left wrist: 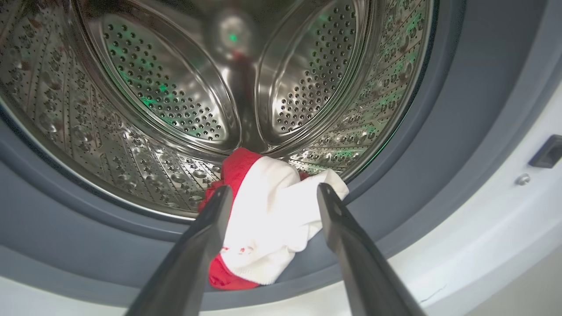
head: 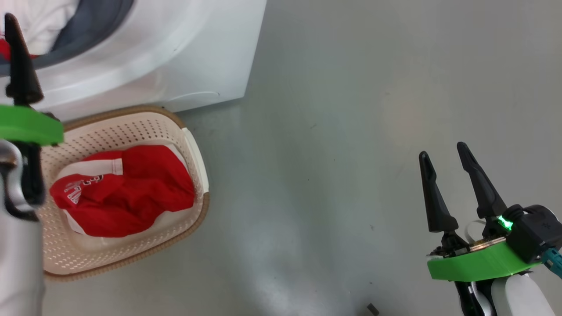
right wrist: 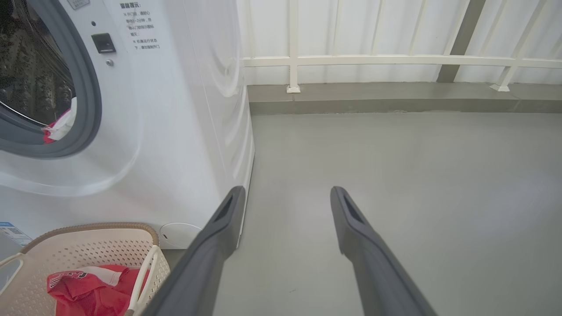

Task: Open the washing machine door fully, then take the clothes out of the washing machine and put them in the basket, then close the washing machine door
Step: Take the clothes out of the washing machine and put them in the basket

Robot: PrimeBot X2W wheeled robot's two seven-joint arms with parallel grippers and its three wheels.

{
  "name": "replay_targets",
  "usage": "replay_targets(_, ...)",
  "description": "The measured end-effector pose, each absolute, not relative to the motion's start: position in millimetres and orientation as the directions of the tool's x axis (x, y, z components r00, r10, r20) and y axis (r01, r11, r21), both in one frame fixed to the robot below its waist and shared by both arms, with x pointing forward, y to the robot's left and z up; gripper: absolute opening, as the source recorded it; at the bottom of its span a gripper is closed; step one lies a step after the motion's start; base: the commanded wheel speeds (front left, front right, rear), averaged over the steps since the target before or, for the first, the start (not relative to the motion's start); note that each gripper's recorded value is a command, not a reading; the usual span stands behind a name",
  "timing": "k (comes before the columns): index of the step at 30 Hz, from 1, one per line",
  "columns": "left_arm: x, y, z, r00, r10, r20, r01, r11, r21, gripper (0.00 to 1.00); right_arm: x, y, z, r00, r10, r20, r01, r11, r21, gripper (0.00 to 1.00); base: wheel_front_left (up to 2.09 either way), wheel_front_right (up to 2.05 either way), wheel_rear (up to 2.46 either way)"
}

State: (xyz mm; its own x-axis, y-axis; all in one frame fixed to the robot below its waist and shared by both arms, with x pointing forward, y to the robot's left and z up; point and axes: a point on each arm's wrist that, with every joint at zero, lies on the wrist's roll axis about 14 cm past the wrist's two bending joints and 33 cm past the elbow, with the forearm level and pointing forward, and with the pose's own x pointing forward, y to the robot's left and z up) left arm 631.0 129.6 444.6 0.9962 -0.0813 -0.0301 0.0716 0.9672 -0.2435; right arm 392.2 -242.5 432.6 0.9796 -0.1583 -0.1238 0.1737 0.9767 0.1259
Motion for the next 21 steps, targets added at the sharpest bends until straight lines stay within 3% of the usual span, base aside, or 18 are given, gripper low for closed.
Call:
replay_targets(9, 664, 122, 430, 0.987, -0.111, -0.113, 0.069, 0.943, -0.325, 1.0, 393, -244, 421, 0.974, -0.163, -0.158, 0.182, 0.977, 0.115, 1.0, 0.0, 0.0, 0.0)
replay_targets(21, 685, 101, 418, 0.965, -0.162, -0.206, 0.084, 0.936, -0.343, 1.0, 395, -241, 418, 0.975, -0.152, -0.165, 0.172, 0.978, 0.116, 1.0, 0.0, 0.0, 0.0)
